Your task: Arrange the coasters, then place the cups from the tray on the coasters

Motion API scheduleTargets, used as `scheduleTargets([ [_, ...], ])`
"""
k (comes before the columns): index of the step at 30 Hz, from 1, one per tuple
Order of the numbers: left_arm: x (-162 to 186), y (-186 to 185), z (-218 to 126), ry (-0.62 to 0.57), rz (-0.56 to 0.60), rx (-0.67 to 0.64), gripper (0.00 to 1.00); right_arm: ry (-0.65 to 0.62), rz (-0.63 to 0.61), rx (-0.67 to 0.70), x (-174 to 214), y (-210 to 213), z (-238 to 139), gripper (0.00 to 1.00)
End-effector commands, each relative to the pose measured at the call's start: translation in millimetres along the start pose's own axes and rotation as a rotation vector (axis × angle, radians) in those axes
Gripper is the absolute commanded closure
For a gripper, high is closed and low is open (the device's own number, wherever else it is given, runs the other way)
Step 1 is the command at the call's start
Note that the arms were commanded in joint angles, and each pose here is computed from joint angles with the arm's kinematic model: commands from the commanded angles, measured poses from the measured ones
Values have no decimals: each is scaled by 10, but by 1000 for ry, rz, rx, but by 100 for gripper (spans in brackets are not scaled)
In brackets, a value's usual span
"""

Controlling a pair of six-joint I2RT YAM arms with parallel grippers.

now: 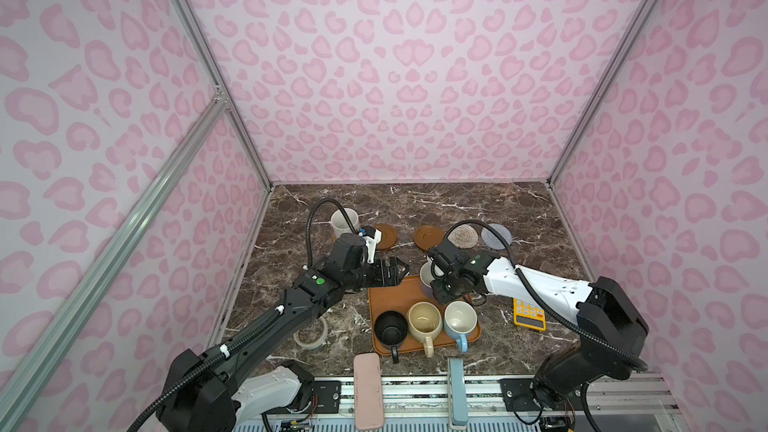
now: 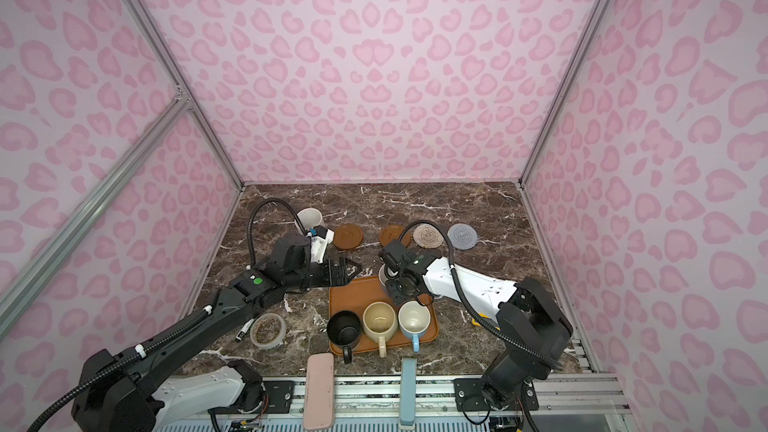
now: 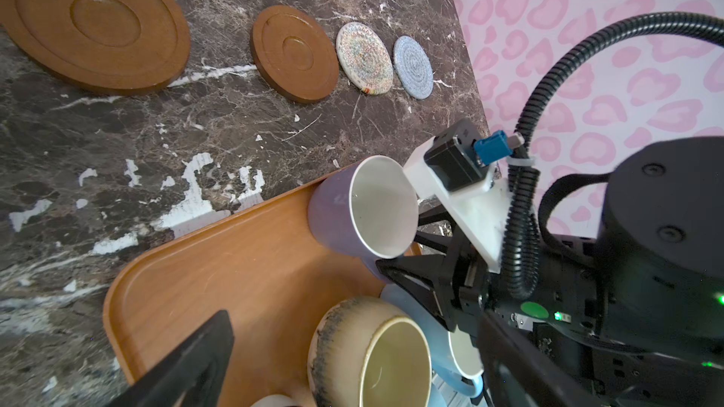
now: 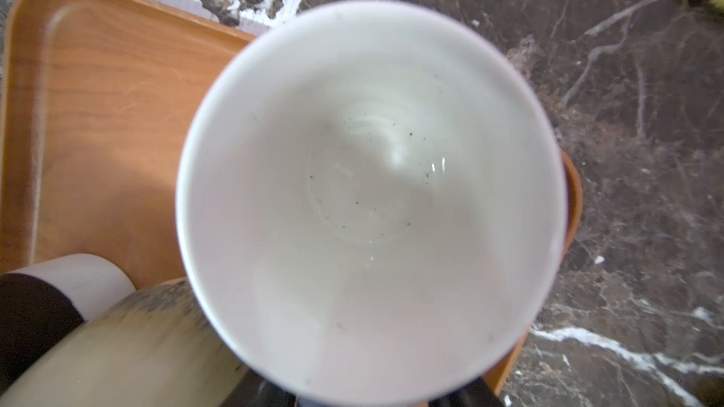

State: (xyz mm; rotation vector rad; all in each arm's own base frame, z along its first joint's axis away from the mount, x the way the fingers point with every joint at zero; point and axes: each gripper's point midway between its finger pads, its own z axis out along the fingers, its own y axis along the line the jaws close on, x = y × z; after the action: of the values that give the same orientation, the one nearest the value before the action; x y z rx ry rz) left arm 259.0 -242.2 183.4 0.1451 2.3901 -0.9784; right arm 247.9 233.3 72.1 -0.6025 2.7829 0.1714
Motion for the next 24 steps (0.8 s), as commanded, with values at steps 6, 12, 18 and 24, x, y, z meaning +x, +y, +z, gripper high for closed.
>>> scheduleTargets([
  [6, -82, -34, 47, -40, 0, 22, 0, -21, 7, 50, -92, -70, 118, 55],
  [12, -92, -11, 51, -45, 3, 9, 0, -24, 0, 55, -134, -63, 140, 67],
  [18, -104, -2, 59, -47, 7, 1, 0, -24, -1, 70, -141, -89, 99, 85],
  [24, -98, 35, 100, -46, 4, -10, 0, -35, 4, 72, -169, -87, 64, 100],
])
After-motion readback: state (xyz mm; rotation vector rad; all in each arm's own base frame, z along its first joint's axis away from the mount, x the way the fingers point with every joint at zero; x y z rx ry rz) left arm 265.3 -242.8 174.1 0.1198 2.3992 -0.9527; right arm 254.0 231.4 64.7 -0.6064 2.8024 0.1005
